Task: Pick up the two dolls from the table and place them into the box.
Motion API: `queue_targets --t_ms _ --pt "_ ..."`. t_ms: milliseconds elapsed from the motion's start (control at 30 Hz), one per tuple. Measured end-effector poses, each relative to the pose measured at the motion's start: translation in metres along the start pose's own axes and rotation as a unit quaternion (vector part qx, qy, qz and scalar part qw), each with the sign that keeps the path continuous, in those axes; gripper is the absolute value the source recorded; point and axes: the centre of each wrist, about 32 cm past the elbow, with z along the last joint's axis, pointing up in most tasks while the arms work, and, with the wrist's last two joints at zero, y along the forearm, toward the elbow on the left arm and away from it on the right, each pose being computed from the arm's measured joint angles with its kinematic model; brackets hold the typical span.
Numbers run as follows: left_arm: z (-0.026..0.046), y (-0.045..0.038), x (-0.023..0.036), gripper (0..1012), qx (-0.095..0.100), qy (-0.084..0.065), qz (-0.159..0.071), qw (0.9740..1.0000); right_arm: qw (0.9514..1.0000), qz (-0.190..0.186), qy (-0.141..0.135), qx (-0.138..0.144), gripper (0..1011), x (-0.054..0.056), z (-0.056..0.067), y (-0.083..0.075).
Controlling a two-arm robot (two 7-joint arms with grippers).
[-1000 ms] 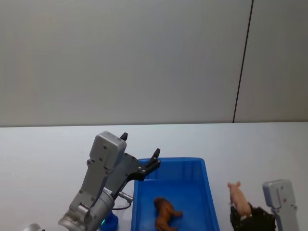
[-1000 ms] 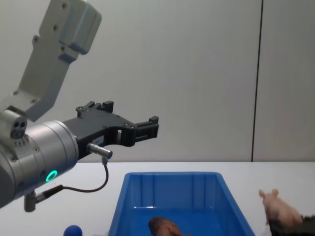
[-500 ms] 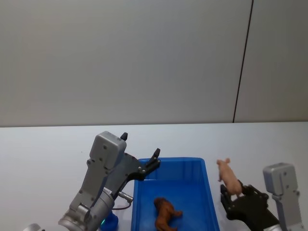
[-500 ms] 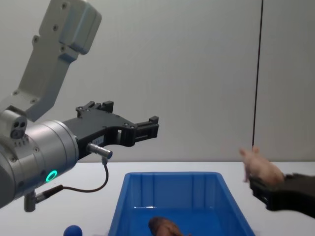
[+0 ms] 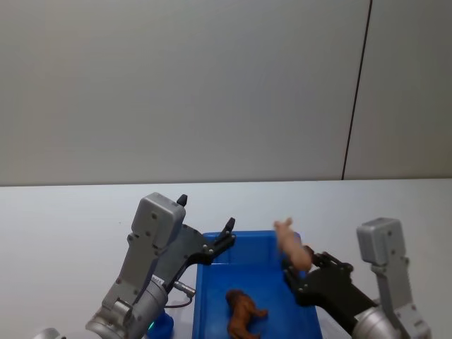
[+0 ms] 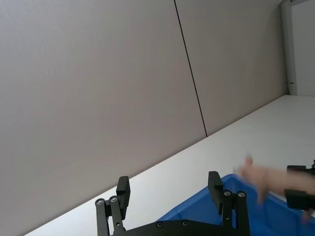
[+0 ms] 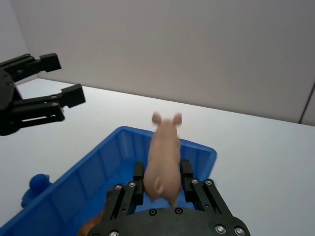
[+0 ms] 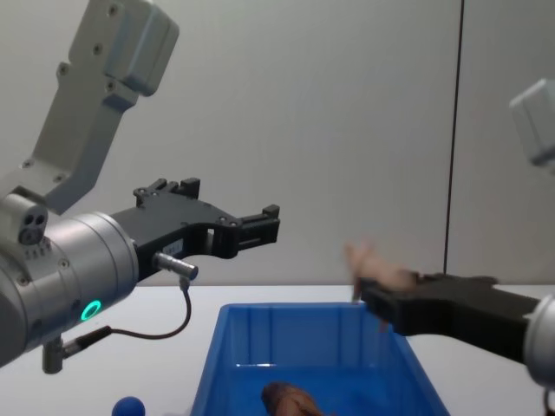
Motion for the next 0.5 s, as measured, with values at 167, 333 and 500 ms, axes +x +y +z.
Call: queue_targets --t_ms 167,333,500 --pt "0.0 0.0 0.0 1001 0.0 0.0 0.0 1.0 0.9998 0.018 0.005 0.0 551 0.0 0.001 0.01" --pt "0.0 0.0 0.0 1001 0.0 0.0 0.0 1.0 0.9997 0.021 0.009 -0.002 709 0.0 0.001 0.016" --pt "0.0 0.0 0.0 1001 0.0 0.0 0.0 1.0 0.9999 0.014 0.008 -0.004 884 0.0 0.0 0.017"
